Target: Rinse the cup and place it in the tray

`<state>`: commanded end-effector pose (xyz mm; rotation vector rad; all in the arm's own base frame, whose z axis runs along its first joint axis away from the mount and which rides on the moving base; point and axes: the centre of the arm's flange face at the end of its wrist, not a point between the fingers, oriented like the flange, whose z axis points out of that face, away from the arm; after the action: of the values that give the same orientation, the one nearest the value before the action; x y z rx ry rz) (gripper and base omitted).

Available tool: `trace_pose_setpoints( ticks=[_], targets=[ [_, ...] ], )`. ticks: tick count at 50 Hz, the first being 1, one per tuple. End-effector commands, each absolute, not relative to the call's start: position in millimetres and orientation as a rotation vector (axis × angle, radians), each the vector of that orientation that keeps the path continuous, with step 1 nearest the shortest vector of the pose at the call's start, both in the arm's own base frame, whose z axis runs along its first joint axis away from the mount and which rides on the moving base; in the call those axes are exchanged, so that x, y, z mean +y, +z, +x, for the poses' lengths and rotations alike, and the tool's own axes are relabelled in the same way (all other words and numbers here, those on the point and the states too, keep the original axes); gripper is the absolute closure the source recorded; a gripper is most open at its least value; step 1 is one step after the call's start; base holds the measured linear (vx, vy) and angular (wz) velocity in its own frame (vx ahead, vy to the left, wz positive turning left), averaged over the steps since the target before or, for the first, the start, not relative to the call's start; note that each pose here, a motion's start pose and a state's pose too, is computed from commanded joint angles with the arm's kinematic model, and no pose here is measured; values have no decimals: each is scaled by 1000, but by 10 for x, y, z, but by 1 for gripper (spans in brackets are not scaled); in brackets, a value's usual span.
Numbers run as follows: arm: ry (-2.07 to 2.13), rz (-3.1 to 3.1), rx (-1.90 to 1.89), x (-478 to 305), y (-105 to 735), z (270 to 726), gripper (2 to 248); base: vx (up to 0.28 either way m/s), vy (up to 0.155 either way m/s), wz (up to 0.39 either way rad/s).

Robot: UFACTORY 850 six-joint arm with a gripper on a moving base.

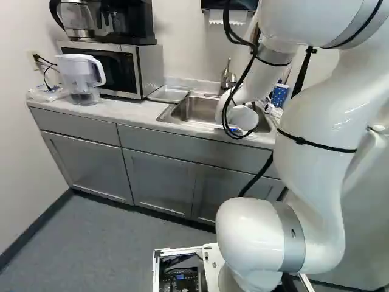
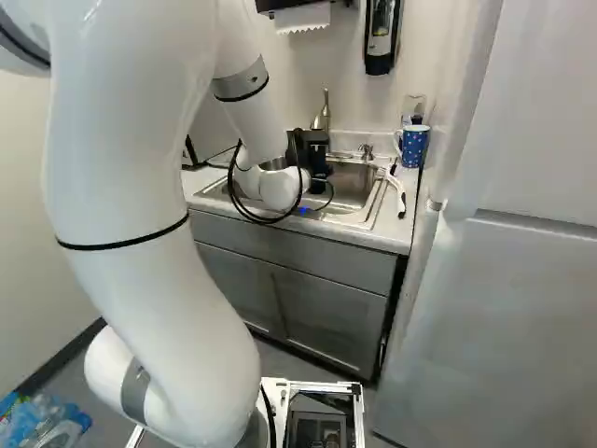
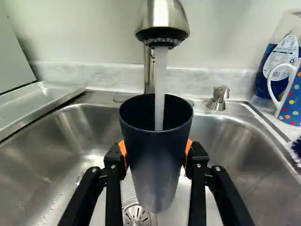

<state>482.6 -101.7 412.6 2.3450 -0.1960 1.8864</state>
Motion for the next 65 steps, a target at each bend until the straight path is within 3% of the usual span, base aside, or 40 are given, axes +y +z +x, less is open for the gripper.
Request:
trace_pose_setpoints(
  ticks=[65],
  targets=[
    [1886, 2345, -196, -1017, 4126, 4826, 124, 0, 0, 0]
  ],
)
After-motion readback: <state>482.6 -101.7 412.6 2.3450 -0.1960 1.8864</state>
